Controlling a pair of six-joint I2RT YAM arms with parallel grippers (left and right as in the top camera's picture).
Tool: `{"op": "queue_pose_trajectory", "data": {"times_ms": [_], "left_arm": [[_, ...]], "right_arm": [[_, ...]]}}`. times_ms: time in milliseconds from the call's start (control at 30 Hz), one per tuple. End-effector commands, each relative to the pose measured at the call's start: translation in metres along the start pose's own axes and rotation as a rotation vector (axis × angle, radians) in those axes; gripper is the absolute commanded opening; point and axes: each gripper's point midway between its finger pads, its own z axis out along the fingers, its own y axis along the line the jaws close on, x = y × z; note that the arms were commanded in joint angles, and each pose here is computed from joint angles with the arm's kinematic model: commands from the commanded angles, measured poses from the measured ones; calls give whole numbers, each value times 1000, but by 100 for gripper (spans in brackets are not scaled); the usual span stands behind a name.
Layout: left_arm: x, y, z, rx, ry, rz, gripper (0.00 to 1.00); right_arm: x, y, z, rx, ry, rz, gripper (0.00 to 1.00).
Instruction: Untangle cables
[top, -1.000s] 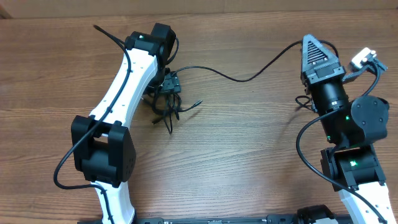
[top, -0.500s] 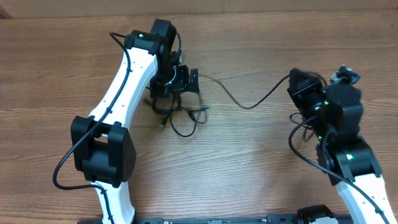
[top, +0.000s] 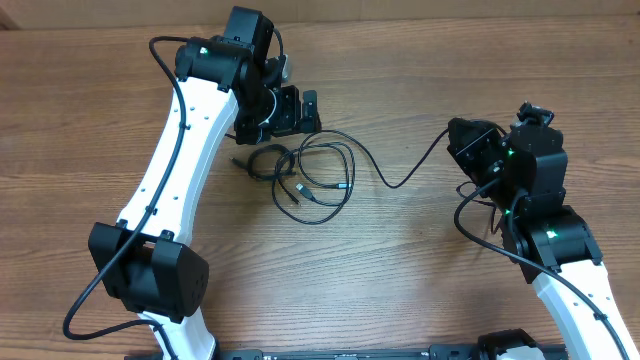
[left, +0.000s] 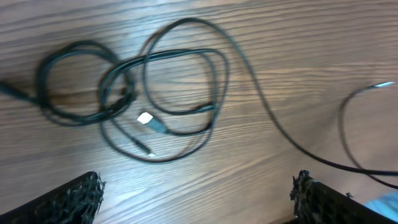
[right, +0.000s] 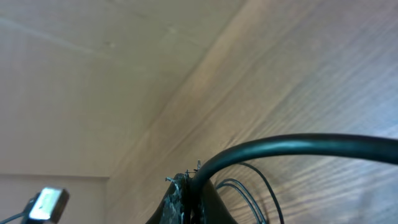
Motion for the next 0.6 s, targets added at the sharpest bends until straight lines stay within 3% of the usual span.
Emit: {"op": "queue_pose_trajectory", "data": {"times_ms": [0,233,567], "left_arm": [[-3,16,-6,-109,-39,-33,100],[10,36,11,-216,-1,-99,100],[20,62,45,-286,14,-211,96]], "right_arm": [[-5,25,-7,-97,-4,-60,4],[-20,98,-43,-420,-63,-127,4],[-15,105,-55,-459,-40,-139,4]]}}
